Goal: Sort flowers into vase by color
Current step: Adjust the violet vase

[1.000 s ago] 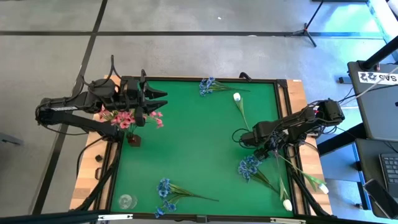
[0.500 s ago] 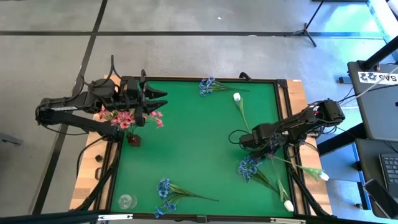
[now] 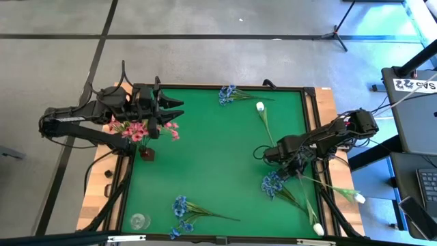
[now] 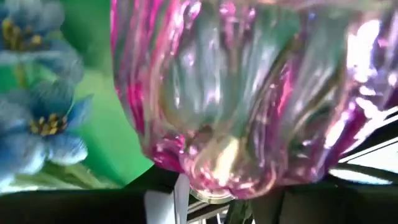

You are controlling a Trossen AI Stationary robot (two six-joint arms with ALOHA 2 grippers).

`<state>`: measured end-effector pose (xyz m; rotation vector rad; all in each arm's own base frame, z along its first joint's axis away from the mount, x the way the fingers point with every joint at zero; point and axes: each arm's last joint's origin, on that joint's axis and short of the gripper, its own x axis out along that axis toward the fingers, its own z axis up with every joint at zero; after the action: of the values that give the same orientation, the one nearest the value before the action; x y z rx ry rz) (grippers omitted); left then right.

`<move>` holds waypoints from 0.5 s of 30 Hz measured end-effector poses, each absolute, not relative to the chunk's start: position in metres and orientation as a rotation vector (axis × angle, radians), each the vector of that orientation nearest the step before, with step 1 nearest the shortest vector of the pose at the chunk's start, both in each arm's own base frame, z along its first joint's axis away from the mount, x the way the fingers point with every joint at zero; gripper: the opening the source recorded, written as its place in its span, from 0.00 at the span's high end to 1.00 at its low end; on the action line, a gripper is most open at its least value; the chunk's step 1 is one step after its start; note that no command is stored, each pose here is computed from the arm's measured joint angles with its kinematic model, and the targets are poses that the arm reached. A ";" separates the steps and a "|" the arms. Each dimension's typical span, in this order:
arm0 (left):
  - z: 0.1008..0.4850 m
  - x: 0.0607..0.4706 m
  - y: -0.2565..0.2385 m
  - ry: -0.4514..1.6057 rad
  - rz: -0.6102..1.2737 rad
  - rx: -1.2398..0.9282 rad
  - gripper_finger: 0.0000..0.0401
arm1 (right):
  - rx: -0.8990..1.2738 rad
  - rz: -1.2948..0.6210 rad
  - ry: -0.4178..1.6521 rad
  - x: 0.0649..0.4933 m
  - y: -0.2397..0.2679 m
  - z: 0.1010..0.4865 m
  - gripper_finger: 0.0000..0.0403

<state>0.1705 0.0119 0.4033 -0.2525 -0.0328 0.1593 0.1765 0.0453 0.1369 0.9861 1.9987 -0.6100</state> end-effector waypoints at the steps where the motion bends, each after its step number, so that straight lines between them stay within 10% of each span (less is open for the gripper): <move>1: 0.403 0.170 0.012 -0.033 0.159 -0.252 0.57 | 0.995 -0.605 1.994 0.178 0.045 0.138 0.70; 15: 0.403 0.170 0.012 -0.033 0.159 -0.253 0.57 | 1.031 -0.624 1.652 0.221 -0.018 0.169 0.72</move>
<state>0.1705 0.0119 0.4033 -0.2533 -0.0328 0.1589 0.2210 -0.0183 0.1686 1.0315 1.6516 -0.6241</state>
